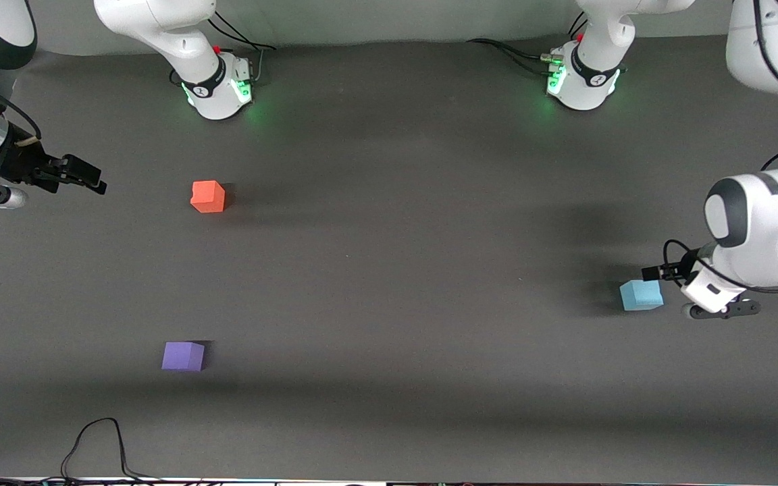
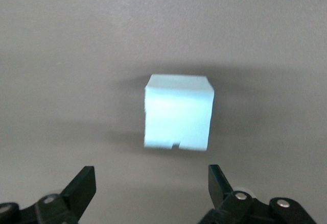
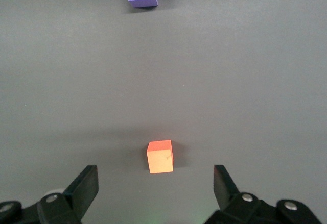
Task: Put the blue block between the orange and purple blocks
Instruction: 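Lower the left gripper onto the light blue cube and close it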
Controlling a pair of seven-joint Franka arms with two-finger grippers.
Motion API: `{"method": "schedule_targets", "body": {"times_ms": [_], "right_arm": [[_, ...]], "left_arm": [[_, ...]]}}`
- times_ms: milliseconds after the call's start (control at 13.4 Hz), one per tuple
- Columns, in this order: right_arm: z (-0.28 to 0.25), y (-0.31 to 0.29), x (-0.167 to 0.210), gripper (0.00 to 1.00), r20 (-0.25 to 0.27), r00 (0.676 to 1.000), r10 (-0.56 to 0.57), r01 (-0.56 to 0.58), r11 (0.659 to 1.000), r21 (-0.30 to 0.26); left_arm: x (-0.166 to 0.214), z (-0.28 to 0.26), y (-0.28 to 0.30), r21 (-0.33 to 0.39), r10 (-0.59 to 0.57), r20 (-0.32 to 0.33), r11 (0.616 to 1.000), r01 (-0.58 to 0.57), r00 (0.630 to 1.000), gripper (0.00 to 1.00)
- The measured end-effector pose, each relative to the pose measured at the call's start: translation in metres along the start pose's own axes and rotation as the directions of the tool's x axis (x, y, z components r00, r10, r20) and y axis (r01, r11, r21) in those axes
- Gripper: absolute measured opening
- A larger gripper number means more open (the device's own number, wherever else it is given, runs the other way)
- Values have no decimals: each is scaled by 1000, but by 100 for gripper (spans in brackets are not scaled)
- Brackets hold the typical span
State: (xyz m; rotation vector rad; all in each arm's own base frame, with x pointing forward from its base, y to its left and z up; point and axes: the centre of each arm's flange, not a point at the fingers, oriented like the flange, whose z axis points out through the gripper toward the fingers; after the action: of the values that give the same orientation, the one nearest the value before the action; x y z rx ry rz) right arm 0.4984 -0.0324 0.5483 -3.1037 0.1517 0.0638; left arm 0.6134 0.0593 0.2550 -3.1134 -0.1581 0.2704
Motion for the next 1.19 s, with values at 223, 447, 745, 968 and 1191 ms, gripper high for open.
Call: {"method": "schedule_targets", "body": {"times_ms": [223,447,745,968,1191], "right_arm": [[-1,2,2,100,-15,1000,-3,2,1000,-16],[-2,4,4,100,-27,1000,-6,5,999,-36],[-19,4,9,100,-52,999,-4,2,999,-39],[-32,6,9,100,-70,998,0,-2,999,-38],[-41,7,11,100,-89,996,2,-5,999,-36]], "left_arm": [[7,29,8,-22,-13,-6,1000,12,1000,98],[14,47,11,-22,5,-9,1000,-5,1000,96],[23,53,12,-32,5,-12,999,-5,1000,91],[26,52,11,-44,-4,-13,999,3,1000,59],[23,25,9,-67,-4,43,998,7,999,59]]}}
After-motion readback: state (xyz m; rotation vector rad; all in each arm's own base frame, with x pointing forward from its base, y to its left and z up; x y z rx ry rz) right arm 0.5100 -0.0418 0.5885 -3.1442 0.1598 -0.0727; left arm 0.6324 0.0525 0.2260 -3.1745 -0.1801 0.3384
